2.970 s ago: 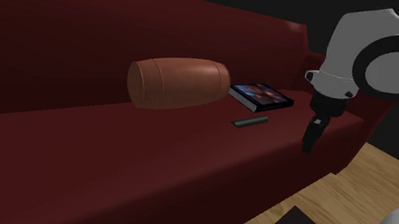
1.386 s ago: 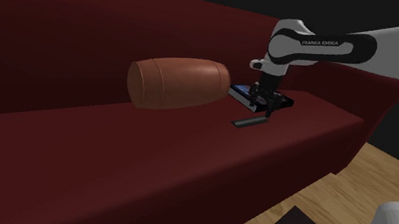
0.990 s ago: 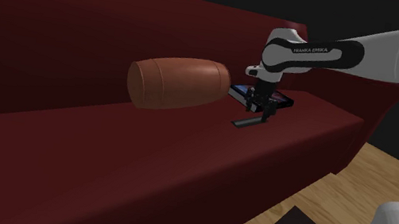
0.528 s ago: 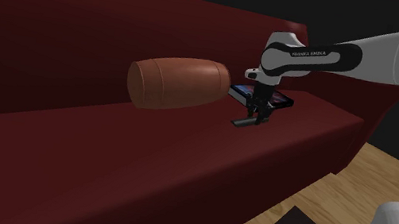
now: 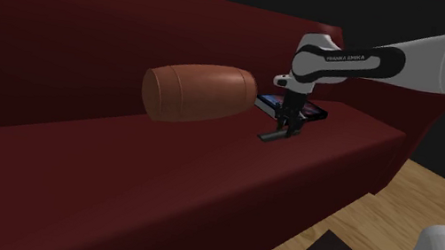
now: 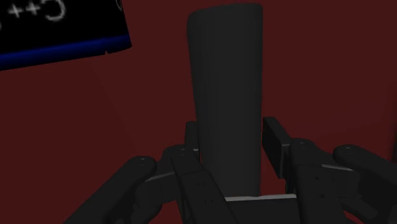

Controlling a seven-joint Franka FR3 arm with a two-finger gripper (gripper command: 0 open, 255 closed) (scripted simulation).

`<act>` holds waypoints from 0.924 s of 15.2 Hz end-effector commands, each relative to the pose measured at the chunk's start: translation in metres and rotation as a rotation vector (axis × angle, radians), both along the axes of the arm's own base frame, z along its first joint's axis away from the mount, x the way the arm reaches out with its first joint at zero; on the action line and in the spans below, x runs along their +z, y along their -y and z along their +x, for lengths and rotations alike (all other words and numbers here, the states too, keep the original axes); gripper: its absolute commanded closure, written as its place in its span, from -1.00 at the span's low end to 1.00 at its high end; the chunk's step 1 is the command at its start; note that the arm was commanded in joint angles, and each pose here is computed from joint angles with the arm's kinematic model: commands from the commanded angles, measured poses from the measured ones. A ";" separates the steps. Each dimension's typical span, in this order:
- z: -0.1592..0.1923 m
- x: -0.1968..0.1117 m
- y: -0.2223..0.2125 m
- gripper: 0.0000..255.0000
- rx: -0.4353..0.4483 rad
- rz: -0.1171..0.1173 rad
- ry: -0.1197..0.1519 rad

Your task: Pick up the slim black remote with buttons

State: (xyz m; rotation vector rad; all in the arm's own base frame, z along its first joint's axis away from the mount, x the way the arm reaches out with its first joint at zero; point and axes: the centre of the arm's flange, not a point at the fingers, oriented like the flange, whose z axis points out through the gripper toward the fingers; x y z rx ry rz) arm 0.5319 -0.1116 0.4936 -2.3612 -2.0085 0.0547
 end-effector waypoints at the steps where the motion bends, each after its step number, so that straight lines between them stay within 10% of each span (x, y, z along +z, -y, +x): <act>1: 0.000 0.008 0.000 1.00 0.000 0.000 -0.001; 14: 0.000 0.072 0.000 1.00 0.000 0.000 -0.001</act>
